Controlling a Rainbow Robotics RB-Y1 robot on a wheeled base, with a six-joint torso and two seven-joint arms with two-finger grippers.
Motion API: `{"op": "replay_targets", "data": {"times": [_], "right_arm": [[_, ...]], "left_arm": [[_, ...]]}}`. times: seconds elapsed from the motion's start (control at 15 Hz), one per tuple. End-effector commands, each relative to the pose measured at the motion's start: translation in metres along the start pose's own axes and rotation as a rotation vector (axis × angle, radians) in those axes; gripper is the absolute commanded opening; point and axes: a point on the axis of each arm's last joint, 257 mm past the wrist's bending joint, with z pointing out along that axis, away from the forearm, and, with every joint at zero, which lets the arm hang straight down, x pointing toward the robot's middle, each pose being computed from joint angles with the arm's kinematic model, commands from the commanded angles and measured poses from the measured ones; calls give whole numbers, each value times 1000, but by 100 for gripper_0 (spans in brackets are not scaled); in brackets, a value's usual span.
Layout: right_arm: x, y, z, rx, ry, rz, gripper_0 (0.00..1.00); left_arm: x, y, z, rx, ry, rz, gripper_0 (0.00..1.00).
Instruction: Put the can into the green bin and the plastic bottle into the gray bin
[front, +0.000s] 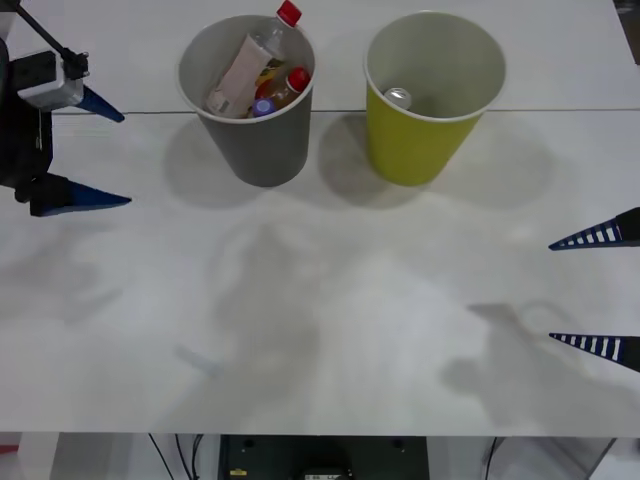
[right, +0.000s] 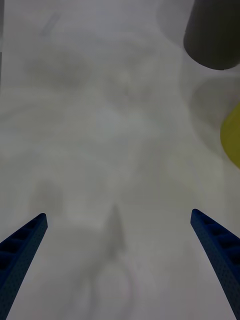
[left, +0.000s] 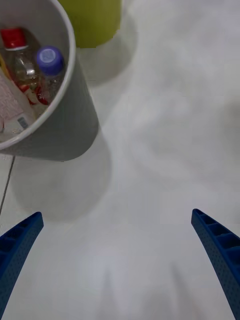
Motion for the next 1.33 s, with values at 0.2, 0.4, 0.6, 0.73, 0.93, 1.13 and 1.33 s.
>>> {"op": "replay_targets", "data": {"times": [0.2,0.4,0.6,0.73,0.93,1.13,1.33], "right_arm": [[0,0,0,0,0,0,100],[0,0,0,0,0,0,100],[0,0,0,0,0,0,100],[0,0,0,0,0,0,100],[0,0,0,0,0,0,100],[0,0,0,0,0,0,100],[0,0,0,0,0,0,100]], "left_arm": [[40,-26,-1,4,-27,81,100],[56,-46,-4,19,-57,102,100],[64,-65,-7,37,-96,69,100],[67,-75,-7,45,-126,35,100],[74,-93,-7,59,-155,23,100],[82,-103,-5,48,-172,23,100],[85,-114,-4,60,-189,5,100]]}}
